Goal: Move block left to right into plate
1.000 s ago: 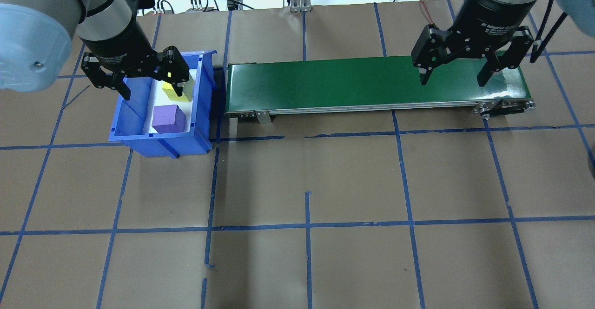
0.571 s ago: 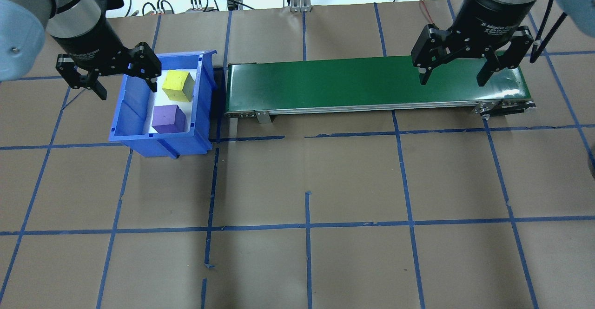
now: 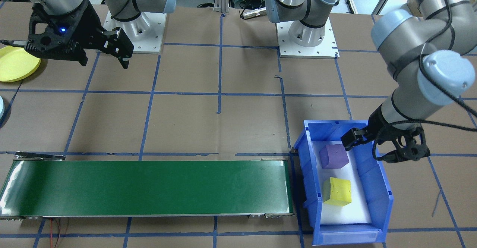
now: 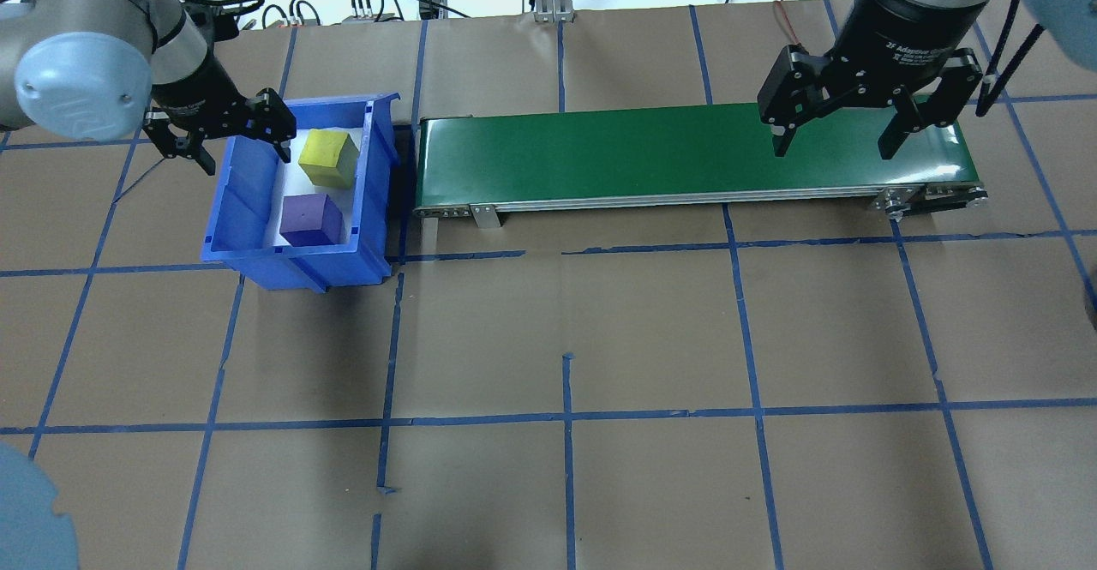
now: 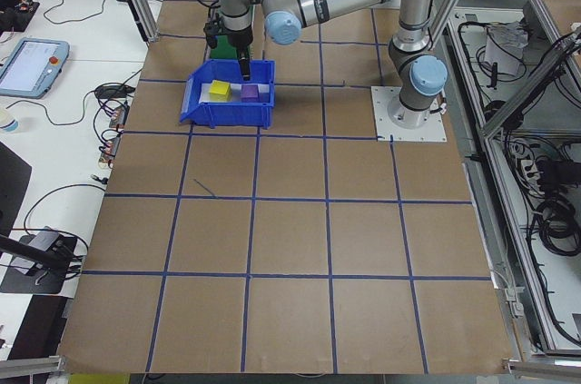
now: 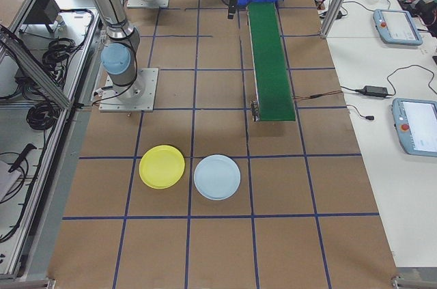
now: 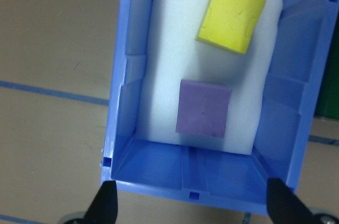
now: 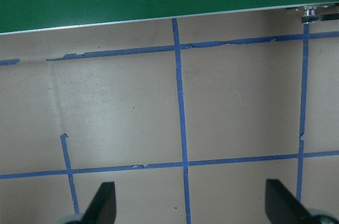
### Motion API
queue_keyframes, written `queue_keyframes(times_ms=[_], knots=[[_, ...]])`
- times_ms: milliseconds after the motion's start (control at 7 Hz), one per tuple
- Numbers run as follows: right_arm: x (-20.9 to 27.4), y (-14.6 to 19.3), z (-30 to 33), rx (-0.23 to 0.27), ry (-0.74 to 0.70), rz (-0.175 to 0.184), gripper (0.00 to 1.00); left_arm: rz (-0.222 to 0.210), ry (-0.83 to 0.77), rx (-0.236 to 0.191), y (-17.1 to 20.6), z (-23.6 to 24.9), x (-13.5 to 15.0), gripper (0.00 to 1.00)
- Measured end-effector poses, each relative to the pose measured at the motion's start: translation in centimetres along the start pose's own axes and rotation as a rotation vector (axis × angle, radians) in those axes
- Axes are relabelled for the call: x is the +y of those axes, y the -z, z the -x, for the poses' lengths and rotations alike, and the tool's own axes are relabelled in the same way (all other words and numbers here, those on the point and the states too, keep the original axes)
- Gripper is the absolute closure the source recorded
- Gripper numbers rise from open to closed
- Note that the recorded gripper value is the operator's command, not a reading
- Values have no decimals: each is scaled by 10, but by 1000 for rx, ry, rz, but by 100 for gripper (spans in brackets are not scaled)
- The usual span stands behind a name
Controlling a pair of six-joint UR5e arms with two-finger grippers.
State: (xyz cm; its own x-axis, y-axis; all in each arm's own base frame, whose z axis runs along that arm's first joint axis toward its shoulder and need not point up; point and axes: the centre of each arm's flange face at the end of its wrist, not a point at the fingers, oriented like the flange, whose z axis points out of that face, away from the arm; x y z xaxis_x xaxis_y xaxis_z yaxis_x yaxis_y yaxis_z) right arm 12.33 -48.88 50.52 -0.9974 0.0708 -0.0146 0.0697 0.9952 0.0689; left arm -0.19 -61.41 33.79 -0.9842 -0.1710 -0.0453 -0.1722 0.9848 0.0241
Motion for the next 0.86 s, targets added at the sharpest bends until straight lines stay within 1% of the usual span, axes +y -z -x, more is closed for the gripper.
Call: queue_keyframes(times_ms=[143, 286, 429, 571, 714, 857], knots=[[0, 0, 0, 0, 0, 0, 0, 1, -6, 17, -20, -4, -11, 0], [0, 0, 0, 0, 0, 1, 0, 8, -15, 49, -37, -10, -18, 0], [0, 0, 0, 0, -1, 1, 0, 24, -25, 69, -52, -14, -21, 3], [0, 0, -1, 1, -1, 1, 0, 42, -35, 76, -63, -18, -19, 3], [0, 0, -1, 1, -2, 2, 0, 62, -42, 76, -74, -19, -14, 1], [0, 0, -1, 1, -2, 2, 0, 72, -46, 74, -81, -20, -10, 0]])
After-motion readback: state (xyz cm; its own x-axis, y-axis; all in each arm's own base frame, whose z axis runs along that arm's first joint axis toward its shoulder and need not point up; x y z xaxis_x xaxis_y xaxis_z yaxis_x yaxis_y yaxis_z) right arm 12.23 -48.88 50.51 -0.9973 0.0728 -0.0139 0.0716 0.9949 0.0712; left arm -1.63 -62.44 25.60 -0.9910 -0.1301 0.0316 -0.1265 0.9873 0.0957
